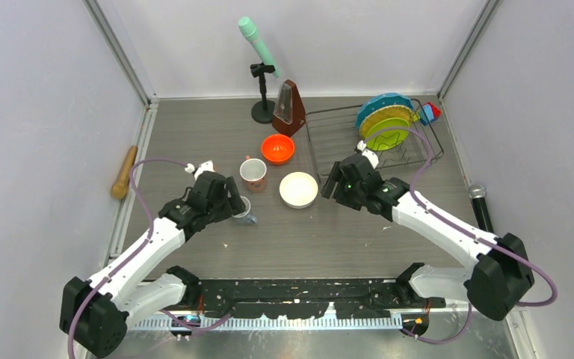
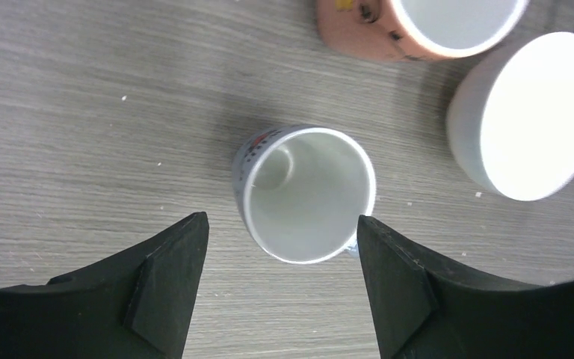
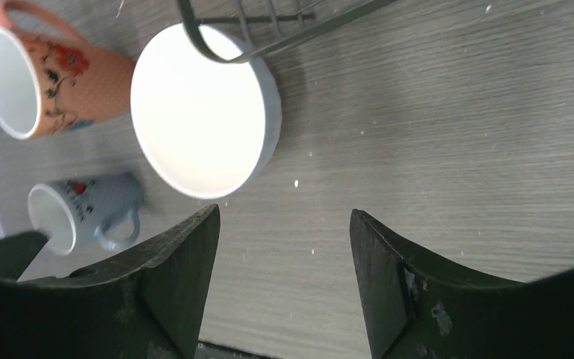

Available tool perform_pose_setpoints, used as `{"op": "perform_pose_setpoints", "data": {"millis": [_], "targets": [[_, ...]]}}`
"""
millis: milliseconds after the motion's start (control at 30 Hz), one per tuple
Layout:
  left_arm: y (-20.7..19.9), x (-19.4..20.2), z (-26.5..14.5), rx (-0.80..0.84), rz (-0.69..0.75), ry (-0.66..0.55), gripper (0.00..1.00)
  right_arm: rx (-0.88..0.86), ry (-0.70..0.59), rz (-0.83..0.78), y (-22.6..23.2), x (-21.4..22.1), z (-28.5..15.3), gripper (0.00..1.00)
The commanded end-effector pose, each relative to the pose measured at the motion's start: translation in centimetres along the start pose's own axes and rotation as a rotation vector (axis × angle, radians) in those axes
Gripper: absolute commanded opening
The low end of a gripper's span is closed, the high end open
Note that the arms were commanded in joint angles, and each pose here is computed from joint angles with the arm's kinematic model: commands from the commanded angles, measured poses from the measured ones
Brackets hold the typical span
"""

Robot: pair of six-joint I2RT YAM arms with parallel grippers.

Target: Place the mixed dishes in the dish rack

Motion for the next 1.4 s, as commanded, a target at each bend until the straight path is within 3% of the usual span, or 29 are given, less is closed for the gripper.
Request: {"op": "perform_pose_setpoints", "data": {"millis": [0,200,400,467,533,600,667,900,1067,1200,1367], "targets": [[-2.0,-3.3,-2.9,0.103,0.034,-0.095,0.76,0.011,-0.179,0.086,1.8,-1.6,2.4,0.70],[-3.6,-4.5,-4.9,0.199,0.063,-0.121,0.76,0.028,-0.178,0.100,2.9,-0.1,6.1,0.68],[-5.1,-4.5,-5.7,0.282,0.093,-0.088,0.76,0.069,-0.164,0.102,2.5,1.5,8.6,0.58],[-5.5,-4.8,-5.7,0.302,0.100,-0.094,0.76,0.072,-0.161,0.099,2.4,1.6,8.8,0.48],[-6.1,-4.8,-5.9,0.334,0.113,-0.082,0.76,0.049,-0.154,0.094,2.7,1.7,8.7,0.26],[-6.7,-4.7,-6.0,0.370,0.127,-0.066,0.77,0.011,-0.136,0.074,3.3,1.7,8.3,0.11],[-7.8,-4.7,-6.2,0.438,0.160,-0.051,0.78,-0.043,-0.121,0.045,4.1,1.7,7.6,0.02],[-10.1,-5.0,-6.4,0.551,0.158,-0.017,0.80,-0.231,-0.107,-0.089,5.6,1.9,4.8,0.00],[-11.8,-5.2,-7.2,0.646,0.152,0.018,0.98,-0.379,-0.116,-0.108,7.8,1.2,2.4,0.00],[-13.6,-6.0,-8.4,0.765,0.111,-0.009,1.00,-0.513,-0.120,-0.089,9.9,0.4,0.3,0.00],[-14.3,-7.3,-9.5,0.799,0.067,-0.065,1.00,-0.652,-0.113,-0.071,11.4,-0.6,-1.7,0.00]]}}
Point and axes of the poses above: each gripper's point midway between its finger pads, its own z axis out along the fingers, its own y axis along the line the jaws close on, x = y × z, the point moved 3 cm from there along -z, back along the fingers, and after that the axes turned 4 degrees about z, right-handed, at the moved point
